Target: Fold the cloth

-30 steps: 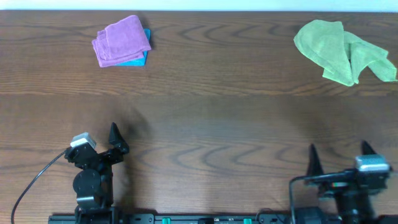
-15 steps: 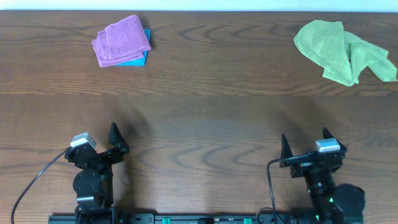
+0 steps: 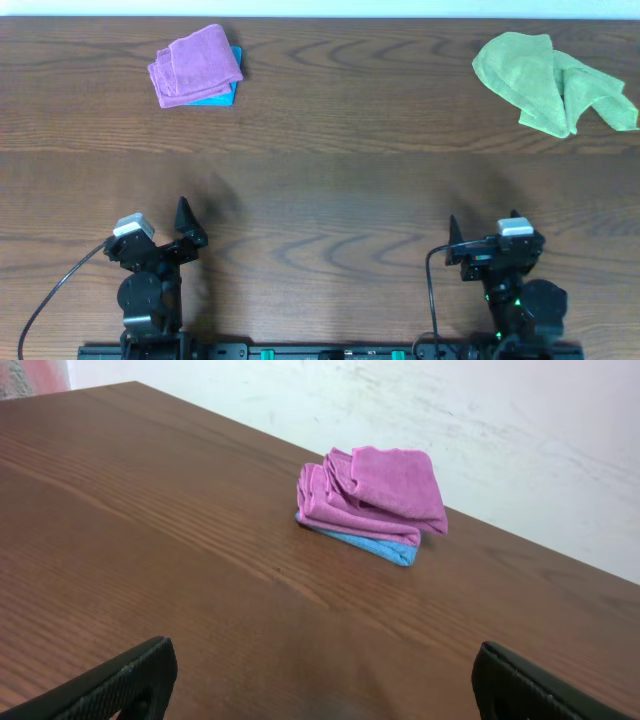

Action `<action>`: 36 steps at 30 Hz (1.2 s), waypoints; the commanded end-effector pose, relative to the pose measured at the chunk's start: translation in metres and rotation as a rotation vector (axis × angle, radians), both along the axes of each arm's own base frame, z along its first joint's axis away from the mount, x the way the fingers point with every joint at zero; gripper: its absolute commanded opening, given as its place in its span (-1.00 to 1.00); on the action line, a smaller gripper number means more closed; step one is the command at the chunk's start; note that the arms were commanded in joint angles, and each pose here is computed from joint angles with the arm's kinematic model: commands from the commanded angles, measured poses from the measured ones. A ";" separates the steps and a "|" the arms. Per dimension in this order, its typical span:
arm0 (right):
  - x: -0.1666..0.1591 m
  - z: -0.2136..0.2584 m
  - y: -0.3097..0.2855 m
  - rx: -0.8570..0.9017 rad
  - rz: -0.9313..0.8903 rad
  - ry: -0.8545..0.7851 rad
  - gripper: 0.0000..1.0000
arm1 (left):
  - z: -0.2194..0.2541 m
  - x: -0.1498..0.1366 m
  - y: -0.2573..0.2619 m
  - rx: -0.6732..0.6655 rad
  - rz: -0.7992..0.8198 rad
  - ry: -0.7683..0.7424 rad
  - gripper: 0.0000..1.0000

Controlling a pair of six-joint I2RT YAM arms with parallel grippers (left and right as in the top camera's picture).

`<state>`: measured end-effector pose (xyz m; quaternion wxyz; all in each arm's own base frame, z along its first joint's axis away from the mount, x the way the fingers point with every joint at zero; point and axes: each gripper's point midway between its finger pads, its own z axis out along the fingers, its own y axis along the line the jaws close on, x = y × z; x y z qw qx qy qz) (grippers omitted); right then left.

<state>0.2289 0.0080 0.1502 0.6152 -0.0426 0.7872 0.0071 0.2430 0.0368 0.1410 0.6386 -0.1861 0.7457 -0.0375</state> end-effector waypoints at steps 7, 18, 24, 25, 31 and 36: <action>0.002 -0.013 -0.002 -0.005 -0.005 0.013 0.98 | -0.020 -0.002 0.003 0.019 0.010 0.049 0.91; 0.002 -0.013 -0.001 -0.005 -0.002 0.014 0.98 | -0.020 -0.002 0.003 0.019 0.010 0.049 0.91; 0.002 -0.013 -0.001 -0.005 -0.003 0.014 0.98 | -0.020 -0.002 0.003 0.019 0.010 0.049 0.91; 0.002 -0.013 -0.001 -0.005 -0.003 0.014 0.98 | -0.020 -0.002 0.003 0.019 0.010 0.049 0.91; 0.002 -0.013 -0.001 -0.005 -0.003 0.014 0.99 | -0.020 -0.002 0.003 0.019 0.010 0.049 0.91; 0.002 -0.013 -0.001 -0.005 -0.002 0.014 0.99 | -0.020 -0.002 0.003 0.019 0.010 0.049 0.91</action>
